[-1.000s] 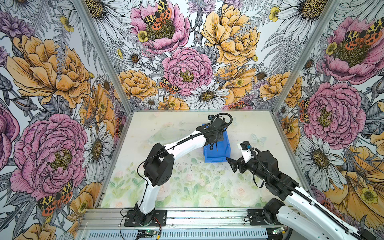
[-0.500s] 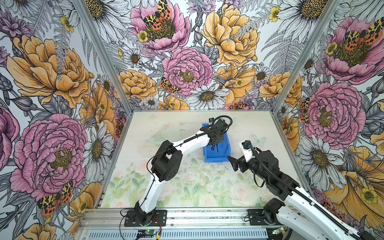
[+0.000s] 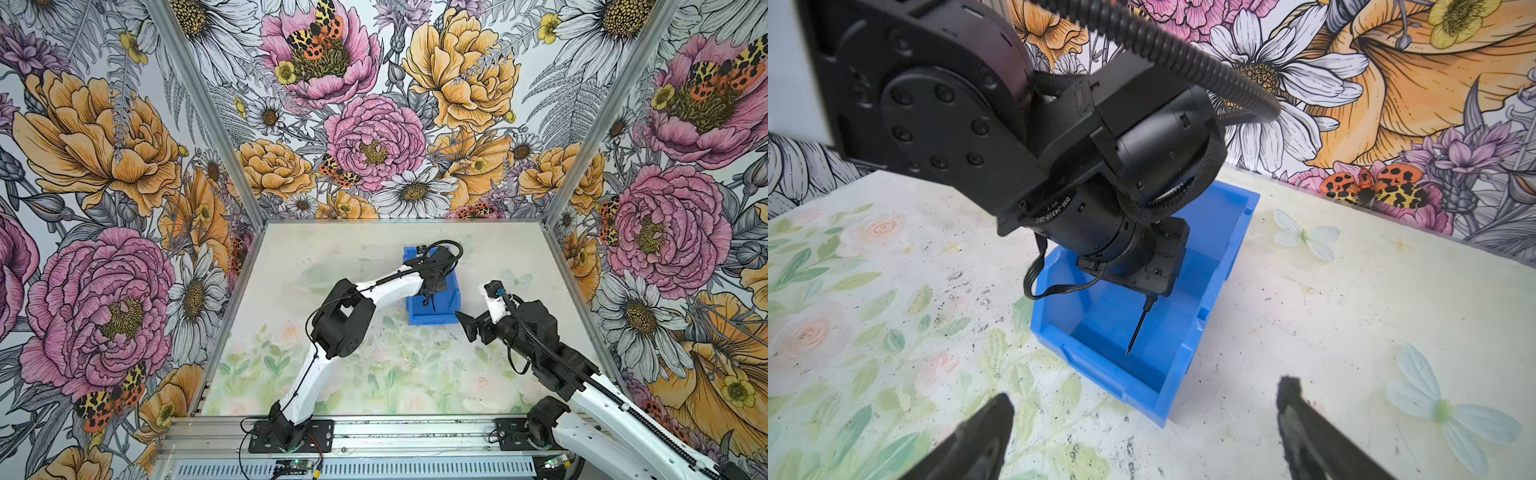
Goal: Put the screwdriver in the bin
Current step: 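Lower the screwdriver into the bin and open the left gripper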
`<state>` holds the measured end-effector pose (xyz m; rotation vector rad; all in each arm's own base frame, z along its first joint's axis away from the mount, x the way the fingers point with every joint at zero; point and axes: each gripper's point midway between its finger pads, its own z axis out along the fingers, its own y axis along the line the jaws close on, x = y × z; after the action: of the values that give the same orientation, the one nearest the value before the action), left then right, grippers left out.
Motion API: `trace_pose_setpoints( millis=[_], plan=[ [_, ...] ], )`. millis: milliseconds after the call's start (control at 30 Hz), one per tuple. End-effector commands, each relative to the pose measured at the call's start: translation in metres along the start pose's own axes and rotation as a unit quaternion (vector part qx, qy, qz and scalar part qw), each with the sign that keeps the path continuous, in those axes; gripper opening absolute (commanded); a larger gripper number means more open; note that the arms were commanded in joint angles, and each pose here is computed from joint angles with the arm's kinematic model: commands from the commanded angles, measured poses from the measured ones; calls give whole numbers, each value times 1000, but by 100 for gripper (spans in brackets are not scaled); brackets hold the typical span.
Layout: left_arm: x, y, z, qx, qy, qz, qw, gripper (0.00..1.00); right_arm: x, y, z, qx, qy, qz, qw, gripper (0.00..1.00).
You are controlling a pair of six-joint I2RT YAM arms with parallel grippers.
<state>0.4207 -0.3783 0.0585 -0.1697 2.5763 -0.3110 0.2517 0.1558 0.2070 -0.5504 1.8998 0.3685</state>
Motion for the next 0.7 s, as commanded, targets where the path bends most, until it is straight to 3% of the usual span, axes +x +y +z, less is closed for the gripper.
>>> trace_pose_setpoints(
  millis=[0,500,667],
  plan=[
    [-3,-3,6,6,2,-12,1000,0,1,-4,0,9,-4,7,1000,99],
    [16,10,31,-19,27,-4,999,5,3,-7,2,14,-2,10,1000,99],
    [21,12,34,-22,34,-5,999,13,4,-8,2,15,0,12,1000,100]
  ],
)
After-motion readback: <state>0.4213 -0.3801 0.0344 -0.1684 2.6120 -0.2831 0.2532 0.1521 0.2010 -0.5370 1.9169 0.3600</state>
